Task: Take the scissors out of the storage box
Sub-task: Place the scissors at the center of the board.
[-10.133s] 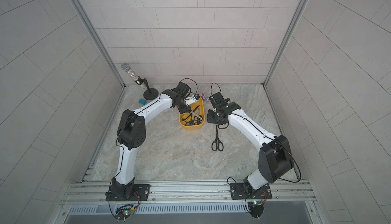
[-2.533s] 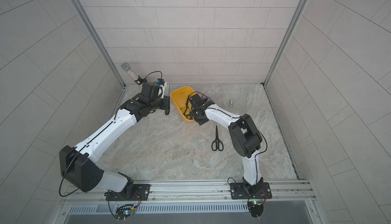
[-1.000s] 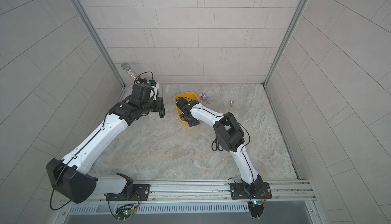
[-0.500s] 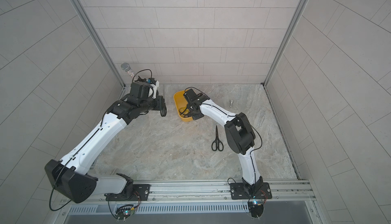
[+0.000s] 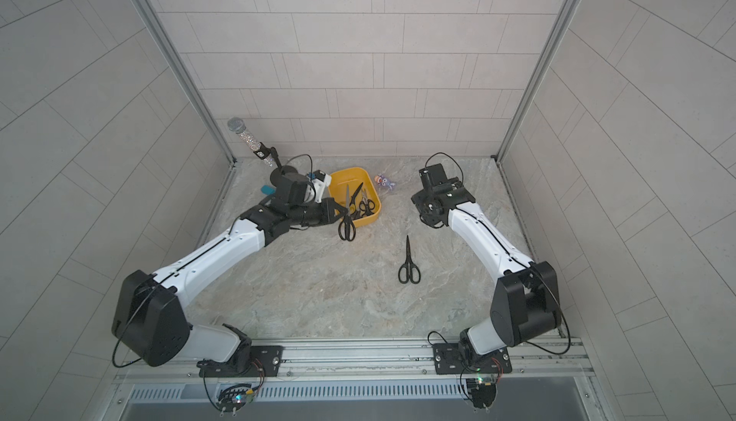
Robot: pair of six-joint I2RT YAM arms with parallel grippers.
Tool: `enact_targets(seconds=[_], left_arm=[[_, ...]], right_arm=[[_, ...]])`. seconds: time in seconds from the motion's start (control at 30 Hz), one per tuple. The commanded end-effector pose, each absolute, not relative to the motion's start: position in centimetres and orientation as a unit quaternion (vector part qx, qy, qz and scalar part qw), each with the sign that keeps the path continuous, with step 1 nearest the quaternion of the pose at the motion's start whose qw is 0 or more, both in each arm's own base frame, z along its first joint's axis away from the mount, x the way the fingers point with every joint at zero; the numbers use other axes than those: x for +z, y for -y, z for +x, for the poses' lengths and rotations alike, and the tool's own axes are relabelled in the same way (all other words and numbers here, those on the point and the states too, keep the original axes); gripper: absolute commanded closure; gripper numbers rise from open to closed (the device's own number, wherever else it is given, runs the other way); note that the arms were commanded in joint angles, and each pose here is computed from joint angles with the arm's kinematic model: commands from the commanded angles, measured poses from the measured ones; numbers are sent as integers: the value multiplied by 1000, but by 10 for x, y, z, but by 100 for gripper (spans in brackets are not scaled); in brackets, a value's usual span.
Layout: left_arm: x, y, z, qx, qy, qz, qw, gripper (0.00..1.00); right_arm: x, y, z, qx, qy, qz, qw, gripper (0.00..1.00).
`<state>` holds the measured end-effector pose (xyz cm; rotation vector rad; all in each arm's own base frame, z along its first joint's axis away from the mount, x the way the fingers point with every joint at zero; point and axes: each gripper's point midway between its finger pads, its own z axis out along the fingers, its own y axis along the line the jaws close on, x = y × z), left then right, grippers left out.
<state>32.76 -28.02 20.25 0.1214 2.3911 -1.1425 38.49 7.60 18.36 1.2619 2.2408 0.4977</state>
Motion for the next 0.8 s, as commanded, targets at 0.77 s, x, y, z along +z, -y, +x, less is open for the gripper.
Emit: enact_targets(seconds=[0.77], left_arm=[[66, 365, 293, -436, -889, 67, 125, 100]], right_arm=[[172, -90, 378, 177, -901, 309, 249, 48]])
